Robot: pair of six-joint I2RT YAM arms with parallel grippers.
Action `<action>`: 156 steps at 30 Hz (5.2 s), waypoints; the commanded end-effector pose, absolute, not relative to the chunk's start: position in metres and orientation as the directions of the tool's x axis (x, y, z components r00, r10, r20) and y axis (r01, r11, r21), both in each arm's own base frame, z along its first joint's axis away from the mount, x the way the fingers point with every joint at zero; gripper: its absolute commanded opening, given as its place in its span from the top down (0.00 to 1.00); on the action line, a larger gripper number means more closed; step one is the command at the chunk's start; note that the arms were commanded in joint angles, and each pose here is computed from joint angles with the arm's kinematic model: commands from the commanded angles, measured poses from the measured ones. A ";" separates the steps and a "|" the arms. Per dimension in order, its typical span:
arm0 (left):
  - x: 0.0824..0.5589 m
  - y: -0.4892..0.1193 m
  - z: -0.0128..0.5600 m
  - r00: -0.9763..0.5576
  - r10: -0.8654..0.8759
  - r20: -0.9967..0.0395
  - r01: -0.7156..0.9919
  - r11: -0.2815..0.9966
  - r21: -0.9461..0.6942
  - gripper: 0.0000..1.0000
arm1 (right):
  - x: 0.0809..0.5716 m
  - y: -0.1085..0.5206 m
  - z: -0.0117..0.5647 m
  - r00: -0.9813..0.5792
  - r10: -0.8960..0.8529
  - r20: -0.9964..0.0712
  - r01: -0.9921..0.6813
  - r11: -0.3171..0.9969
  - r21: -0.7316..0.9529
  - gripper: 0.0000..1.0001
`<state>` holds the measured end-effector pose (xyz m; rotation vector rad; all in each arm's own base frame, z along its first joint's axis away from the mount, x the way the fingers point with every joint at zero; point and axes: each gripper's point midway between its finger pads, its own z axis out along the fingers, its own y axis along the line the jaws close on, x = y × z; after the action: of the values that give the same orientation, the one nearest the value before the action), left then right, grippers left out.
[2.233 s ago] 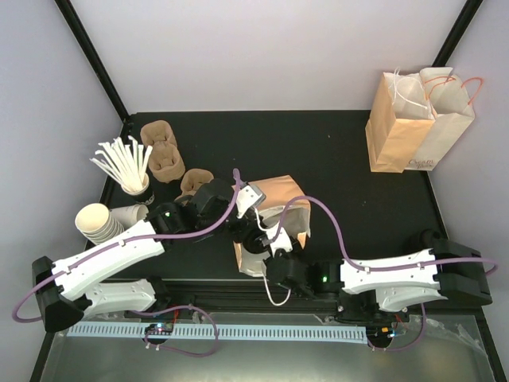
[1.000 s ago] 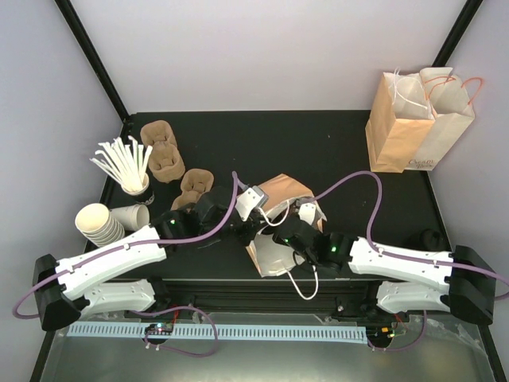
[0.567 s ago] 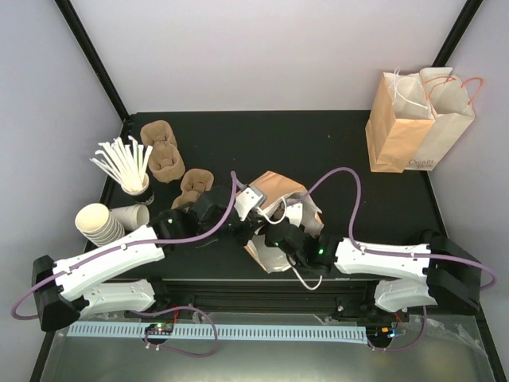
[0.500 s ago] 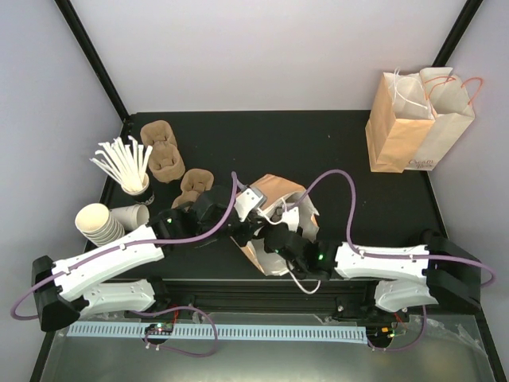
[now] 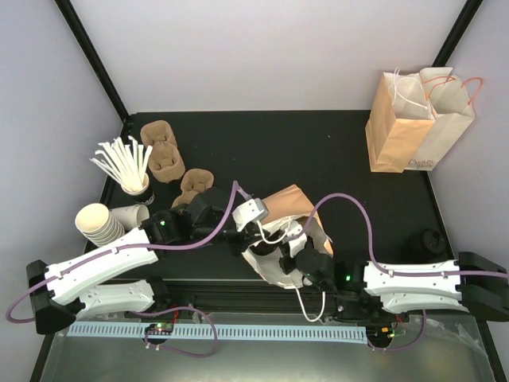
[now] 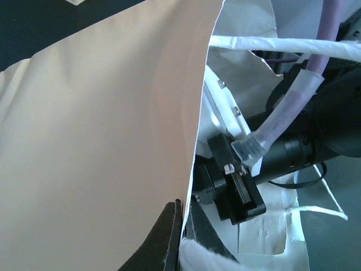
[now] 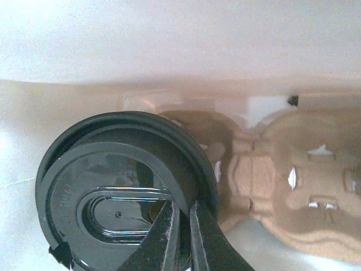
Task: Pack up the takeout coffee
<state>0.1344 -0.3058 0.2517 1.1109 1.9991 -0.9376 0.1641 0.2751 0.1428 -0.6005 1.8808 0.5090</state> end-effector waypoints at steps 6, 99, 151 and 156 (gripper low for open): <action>0.105 -0.327 0.287 -0.330 0.371 -0.868 0.944 0.149 -0.295 0.95 | 0.161 0.276 0.151 -0.181 -0.362 -0.914 -0.564 0.800 -0.205 0.99; 0.248 -0.269 0.093 -0.948 0.295 -0.116 0.296 0.695 -0.655 0.82 | 0.181 0.316 0.096 -0.460 -0.587 -0.666 -0.560 0.774 -0.295 0.99; 0.356 -0.163 0.218 -0.756 -0.121 -0.644 0.255 0.851 -0.459 0.14 | 0.234 0.308 0.029 -0.707 -0.707 -0.007 -0.702 0.704 -0.102 0.99; 0.345 -0.159 0.217 -0.753 -0.115 -0.648 0.259 0.853 -0.453 0.14 | 0.226 0.292 0.008 -0.707 -0.704 0.064 -0.705 0.697 -0.128 0.99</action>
<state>0.3539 -0.1616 0.2140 0.0692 2.3405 -0.7075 0.2682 0.3516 0.1079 -1.0328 2.6105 0.0920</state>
